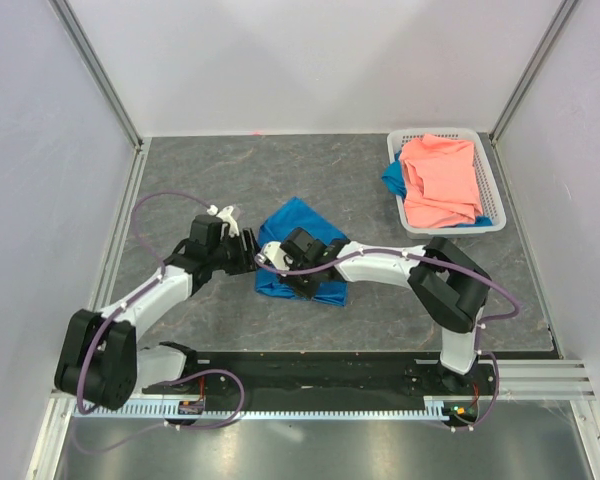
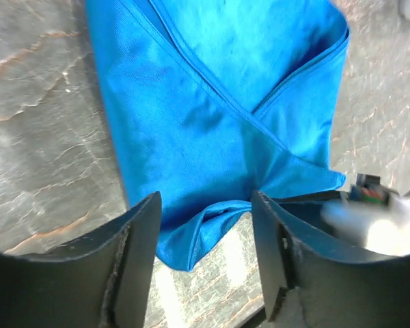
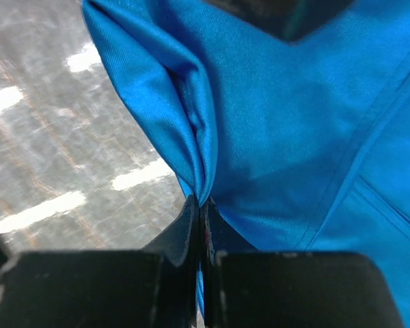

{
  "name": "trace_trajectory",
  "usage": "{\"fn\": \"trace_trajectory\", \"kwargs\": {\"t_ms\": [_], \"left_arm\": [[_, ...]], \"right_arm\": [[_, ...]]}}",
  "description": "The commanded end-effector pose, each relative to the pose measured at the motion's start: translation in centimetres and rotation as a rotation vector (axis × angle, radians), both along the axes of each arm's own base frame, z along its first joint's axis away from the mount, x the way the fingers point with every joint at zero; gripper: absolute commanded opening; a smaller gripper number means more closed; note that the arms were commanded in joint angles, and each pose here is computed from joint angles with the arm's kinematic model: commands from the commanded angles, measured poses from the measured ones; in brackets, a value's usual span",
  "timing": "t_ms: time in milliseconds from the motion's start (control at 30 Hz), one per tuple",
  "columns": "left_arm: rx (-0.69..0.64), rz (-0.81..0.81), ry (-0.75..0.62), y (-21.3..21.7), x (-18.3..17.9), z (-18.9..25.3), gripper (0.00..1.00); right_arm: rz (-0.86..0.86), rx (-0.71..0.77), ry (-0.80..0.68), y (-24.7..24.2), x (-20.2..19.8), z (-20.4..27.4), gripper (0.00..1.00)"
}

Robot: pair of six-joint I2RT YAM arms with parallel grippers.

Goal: Fold the napkin, place the utensils inside, and roll it up
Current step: Roll the napkin with the utensil

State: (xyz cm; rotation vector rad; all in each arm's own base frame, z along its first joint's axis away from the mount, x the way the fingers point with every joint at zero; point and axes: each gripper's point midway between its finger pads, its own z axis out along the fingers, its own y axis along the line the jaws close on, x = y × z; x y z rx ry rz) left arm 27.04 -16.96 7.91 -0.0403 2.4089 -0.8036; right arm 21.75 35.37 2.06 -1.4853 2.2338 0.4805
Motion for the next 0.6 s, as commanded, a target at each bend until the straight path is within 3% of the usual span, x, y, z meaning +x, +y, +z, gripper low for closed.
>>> {"fn": "trace_trajectory", "kwargs": {"t_ms": [0, 300, 567], "left_arm": [[0.048, 0.100, -0.055, 1.8, 0.0, 0.0, 0.67], [-0.019, 0.064, -0.101, 1.4, -2.0, 0.0, 0.75], [-0.075, 0.032, -0.107, 0.7, -3.2, -0.8, 0.79]], "right_arm": [[-0.002, -0.030, 0.246, -0.6, -3.0, -0.7, 0.00], [-0.022, 0.047, 0.535, 0.0, -2.2, 1.3, 0.00], [-0.046, 0.086, 0.723, -0.8, -1.6, 0.3, 0.00]]}}
